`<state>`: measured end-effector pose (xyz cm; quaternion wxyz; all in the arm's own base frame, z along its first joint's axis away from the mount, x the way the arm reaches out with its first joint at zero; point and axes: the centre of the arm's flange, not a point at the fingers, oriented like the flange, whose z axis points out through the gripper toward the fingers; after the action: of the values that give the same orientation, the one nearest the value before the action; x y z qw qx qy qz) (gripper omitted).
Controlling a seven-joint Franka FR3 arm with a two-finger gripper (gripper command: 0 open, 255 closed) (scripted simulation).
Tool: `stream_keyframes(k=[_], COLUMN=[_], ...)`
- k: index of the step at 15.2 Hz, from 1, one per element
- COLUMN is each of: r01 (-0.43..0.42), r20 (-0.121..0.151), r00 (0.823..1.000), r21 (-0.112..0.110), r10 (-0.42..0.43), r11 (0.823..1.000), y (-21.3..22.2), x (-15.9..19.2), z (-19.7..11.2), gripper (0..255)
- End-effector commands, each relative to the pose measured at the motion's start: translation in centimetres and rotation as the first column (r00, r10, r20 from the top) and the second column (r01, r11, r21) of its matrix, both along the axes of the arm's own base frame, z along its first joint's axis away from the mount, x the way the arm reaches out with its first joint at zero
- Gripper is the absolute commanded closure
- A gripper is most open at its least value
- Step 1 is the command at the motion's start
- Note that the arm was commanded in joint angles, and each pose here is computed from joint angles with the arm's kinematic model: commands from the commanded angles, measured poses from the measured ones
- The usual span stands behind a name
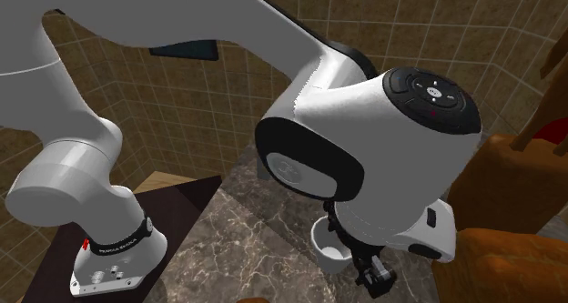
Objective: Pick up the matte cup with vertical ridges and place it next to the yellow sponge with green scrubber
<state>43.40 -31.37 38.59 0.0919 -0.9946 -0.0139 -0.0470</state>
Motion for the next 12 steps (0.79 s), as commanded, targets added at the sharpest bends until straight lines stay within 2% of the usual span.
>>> stream_keyframes(k=[1, 7, 12], r01=[-0.001, -0.001, -0.001], r20=[0.003, 0.003, 0.003], r00=[1.000, 1.000, 1.000], r21=[0.005, 0.005, 0.005], r10=[0.001, 0.001, 0.001], r11=[1.000, 1.000, 1.000], y=[-0.5, 0.1, 0.2], x=[0.5, 0.8, 0.9], z=[-1.0, -4.1, -4.4], gripper=[0, 0, 0])
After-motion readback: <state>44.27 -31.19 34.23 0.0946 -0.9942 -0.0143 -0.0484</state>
